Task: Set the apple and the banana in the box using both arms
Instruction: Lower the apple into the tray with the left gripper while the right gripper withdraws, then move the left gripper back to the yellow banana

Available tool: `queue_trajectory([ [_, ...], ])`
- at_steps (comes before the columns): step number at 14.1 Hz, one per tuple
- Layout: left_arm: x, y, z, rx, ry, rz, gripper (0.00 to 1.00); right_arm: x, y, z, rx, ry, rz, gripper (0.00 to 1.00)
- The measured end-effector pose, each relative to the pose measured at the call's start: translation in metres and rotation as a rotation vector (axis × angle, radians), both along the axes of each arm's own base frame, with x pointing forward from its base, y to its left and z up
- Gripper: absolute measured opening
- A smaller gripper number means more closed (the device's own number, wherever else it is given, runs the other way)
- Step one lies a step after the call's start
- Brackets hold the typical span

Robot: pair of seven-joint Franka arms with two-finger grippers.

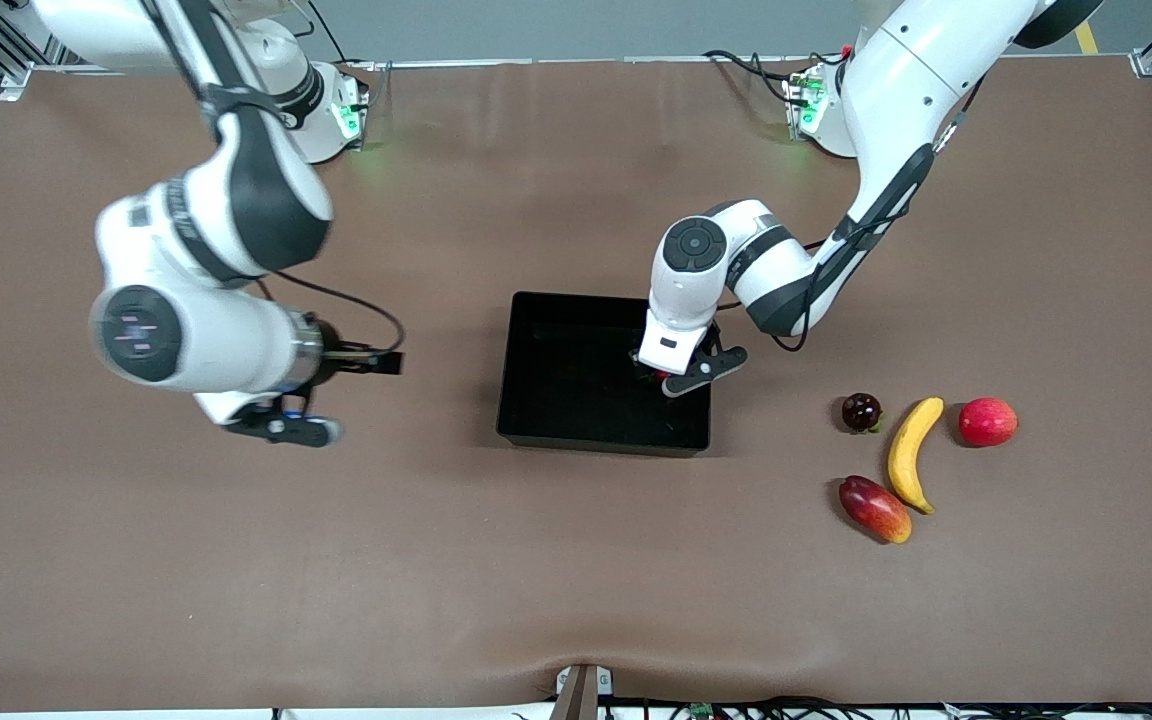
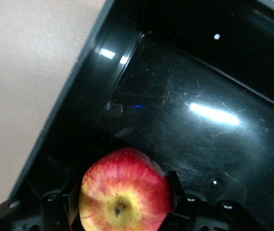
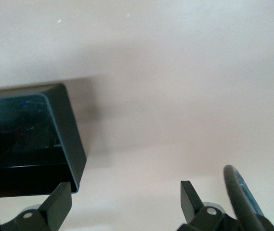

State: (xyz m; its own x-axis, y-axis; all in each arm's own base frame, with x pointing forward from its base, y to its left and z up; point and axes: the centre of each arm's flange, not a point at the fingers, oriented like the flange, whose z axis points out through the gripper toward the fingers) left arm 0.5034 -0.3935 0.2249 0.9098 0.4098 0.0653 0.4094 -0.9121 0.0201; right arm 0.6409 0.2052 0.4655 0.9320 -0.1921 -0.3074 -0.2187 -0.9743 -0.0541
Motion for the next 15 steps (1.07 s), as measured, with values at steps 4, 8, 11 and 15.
queue_trajectory([
  [4, 0.0, -0.009, -0.016, -0.013, 0.026, -0.002, 0.73, 0.019, -0.115, 0.046, -0.03, -0.052, -0.055, 1.0],
  [8, -0.002, -0.015, -0.015, -0.016, 0.023, -0.01, 0.74, -0.001, -0.185, 0.095, -0.09, -0.099, -0.073, 1.0],
  [11, 0.003, -0.021, -0.007, -0.026, 0.006, -0.01, 0.97, -0.016, -0.242, 0.112, -0.045, -0.131, 0.057, 1.0],
  [15, 0.023, -0.025, 0.031, 0.004, -0.026, 0.015, 1.0, -0.048, -0.258, 0.151, -0.027, -0.188, 0.143, 1.0],
])
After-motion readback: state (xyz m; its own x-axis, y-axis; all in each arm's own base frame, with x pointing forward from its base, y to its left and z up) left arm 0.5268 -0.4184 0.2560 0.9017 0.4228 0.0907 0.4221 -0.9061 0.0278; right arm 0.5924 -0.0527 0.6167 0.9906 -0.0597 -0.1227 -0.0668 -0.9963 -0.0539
